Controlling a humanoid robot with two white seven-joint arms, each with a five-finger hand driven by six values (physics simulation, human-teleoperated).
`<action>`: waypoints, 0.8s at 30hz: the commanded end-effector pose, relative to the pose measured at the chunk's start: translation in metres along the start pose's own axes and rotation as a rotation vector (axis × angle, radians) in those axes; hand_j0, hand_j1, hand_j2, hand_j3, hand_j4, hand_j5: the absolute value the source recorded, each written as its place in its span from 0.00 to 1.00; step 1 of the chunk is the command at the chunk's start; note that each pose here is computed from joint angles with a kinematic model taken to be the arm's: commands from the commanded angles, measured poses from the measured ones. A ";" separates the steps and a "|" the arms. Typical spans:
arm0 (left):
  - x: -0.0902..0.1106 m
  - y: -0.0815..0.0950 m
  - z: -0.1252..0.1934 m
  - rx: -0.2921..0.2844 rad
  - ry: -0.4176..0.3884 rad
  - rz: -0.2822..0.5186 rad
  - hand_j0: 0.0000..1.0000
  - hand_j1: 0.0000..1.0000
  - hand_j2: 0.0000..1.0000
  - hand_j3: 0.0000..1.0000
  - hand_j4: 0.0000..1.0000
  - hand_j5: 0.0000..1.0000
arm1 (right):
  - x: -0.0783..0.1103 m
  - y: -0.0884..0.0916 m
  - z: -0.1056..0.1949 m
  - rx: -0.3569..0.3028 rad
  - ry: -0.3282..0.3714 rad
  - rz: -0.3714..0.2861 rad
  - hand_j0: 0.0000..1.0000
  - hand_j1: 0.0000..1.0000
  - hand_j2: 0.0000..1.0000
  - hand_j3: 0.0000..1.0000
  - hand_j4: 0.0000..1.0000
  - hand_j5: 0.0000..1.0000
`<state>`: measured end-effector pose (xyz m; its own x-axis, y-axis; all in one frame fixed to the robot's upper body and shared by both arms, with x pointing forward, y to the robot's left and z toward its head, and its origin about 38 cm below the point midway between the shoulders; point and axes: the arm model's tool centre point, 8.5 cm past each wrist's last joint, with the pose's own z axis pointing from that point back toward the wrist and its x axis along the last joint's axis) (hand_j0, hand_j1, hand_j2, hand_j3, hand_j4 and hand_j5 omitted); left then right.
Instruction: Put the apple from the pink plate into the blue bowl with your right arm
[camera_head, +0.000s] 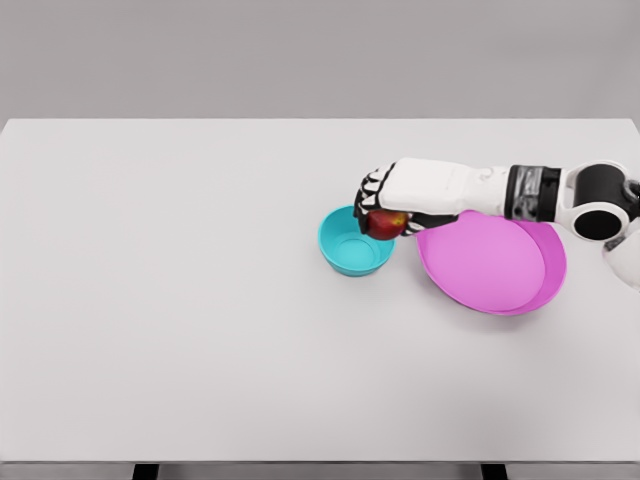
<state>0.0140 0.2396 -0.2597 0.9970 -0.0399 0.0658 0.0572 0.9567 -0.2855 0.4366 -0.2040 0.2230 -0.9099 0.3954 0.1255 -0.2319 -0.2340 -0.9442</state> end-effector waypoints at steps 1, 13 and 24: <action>0.000 0.000 0.000 0.000 0.000 0.000 1.00 1.00 1.00 1.00 1.00 1.00 | 0.003 0.000 -0.007 -0.007 -0.015 -0.009 0.49 0.49 0.49 0.49 0.49 0.49; 0.000 0.000 0.000 0.000 -0.001 0.002 1.00 1.00 1.00 1.00 1.00 1.00 | 0.009 0.002 -0.034 0.044 -0.062 0.007 0.49 0.49 0.49 0.49 0.49 0.49; 0.000 0.000 0.000 0.000 0.000 0.000 1.00 1.00 1.00 1.00 1.00 1.00 | -0.005 0.007 -0.035 0.064 -0.026 -0.015 0.49 0.49 0.49 0.49 0.49 0.49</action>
<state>0.0140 0.2396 -0.2597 0.9970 -0.0399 0.0658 0.0571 0.9567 -0.2853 0.4507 -0.1753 0.2062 -0.9186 0.3696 0.1399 -0.2575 -0.2913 -0.9213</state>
